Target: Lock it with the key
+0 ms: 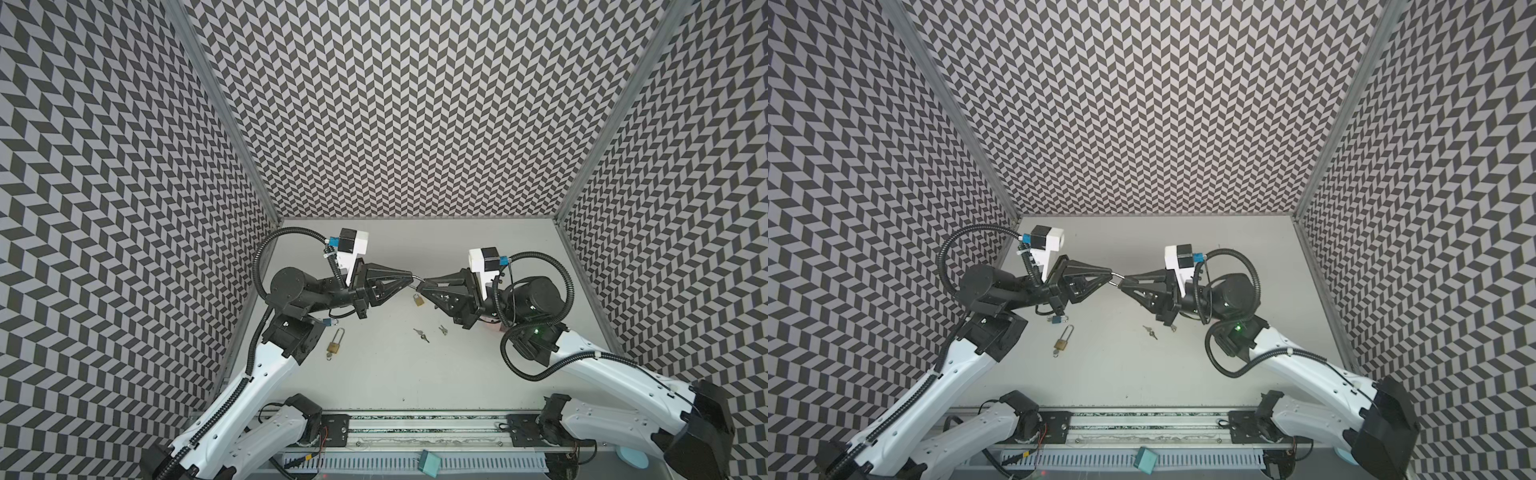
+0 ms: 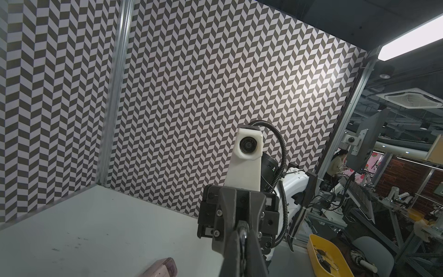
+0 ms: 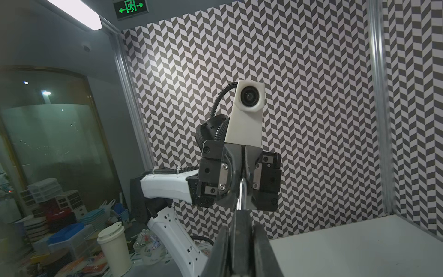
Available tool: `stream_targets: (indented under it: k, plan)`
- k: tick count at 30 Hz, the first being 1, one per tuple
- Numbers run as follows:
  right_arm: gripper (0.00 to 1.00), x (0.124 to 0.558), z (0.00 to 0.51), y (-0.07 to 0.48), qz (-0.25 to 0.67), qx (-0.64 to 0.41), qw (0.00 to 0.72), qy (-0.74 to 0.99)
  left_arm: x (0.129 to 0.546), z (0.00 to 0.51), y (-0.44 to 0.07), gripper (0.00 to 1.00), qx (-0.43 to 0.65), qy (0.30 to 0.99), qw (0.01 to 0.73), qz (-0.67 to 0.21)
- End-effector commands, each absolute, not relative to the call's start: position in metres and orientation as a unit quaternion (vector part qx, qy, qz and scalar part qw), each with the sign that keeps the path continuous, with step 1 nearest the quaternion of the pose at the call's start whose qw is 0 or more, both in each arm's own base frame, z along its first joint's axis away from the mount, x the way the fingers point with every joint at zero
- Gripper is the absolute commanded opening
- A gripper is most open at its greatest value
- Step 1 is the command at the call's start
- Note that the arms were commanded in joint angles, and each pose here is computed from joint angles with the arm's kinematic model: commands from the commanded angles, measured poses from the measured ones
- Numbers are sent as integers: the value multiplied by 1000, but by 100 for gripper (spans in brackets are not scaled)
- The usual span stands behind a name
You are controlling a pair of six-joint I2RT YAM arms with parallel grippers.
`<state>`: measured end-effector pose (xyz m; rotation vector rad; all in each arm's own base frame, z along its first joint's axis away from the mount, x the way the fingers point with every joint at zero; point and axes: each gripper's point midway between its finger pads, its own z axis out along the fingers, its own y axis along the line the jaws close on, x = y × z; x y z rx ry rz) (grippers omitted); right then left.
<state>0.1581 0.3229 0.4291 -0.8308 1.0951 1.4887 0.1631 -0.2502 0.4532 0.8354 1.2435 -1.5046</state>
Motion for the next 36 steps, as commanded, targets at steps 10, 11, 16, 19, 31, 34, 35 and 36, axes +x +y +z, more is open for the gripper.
stream_targets:
  k: [10,11,16,19,31,34,35,36]
  plan:
    - [0,146,442,314,653,-334,513,447,163,460,-247,0,339,501,505,-616]
    - [0,143,444,313,657,-333,511,443,162,460,-247,0,340,501,506,-614]
    - [0,129,458,306,685,-335,492,420,163,457,-247,0,342,503,509,-609]
    - [0,124,463,304,697,-336,481,412,161,457,-247,0,344,501,508,-610]
    - [0,152,460,310,664,-300,517,450,156,449,-256,0,349,500,494,-620]
    - [0,153,465,316,661,-313,521,441,154,441,-265,0,352,500,478,-631]
    - [0,154,467,317,660,-316,522,438,153,438,-269,0,351,500,471,-636]
    - [0,155,469,318,658,-317,525,437,152,435,-271,0,351,501,465,-640]
